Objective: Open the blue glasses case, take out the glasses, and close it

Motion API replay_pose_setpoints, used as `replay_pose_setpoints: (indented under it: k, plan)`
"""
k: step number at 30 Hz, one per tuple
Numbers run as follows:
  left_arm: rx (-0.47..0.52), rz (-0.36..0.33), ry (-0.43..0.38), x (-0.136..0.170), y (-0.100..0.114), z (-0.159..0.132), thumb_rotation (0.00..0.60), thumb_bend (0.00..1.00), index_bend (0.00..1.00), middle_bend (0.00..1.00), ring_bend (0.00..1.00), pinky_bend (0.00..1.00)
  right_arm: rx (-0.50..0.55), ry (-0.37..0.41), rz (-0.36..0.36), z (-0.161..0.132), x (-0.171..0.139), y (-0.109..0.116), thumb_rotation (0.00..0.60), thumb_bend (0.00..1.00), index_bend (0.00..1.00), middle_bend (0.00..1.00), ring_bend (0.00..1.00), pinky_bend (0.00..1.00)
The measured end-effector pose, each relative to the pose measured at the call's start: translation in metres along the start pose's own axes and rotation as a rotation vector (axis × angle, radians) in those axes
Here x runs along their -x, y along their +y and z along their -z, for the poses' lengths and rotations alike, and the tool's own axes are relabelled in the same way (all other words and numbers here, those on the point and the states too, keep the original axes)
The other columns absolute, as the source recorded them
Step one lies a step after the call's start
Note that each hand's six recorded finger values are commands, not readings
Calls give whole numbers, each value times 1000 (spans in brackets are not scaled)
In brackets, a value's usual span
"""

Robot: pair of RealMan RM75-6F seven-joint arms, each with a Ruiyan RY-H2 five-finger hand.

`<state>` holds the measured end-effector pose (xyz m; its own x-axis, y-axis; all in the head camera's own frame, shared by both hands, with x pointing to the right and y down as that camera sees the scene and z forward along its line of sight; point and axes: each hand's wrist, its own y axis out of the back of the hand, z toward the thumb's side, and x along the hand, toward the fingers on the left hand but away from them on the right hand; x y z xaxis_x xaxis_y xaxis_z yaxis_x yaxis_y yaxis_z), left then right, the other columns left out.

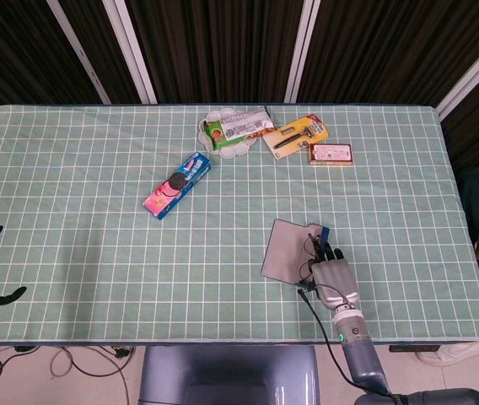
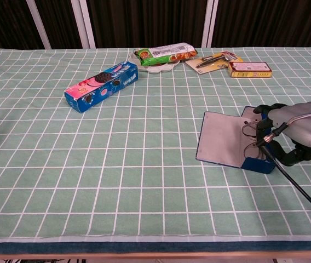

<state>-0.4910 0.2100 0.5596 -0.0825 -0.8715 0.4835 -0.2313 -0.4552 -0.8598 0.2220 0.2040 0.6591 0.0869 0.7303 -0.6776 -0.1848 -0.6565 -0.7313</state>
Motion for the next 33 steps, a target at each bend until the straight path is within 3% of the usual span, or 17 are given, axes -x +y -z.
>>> replay_pose_setpoints:
  k: [15,19,26,33]
  plan:
    - [2,-2,2,0,1,1,600,26,0,0,0,0,-121,-55,29,22,-3,-1,600,748,444,0,0,194]
    - [2,-2,3,0,1,1,600,26,0,0,0,0,-89,-65,32,21,-3,1,600,620,410,0,0,194]
    - [3,-2,3,0,1,1,600,27,0,0,0,0,-13,-84,34,17,-1,7,600,336,218,0,0,194]
    - [2,1,4,-1,0,1,600,26,0,0,0,0,34,-103,37,12,4,12,600,301,186,0,0,194]
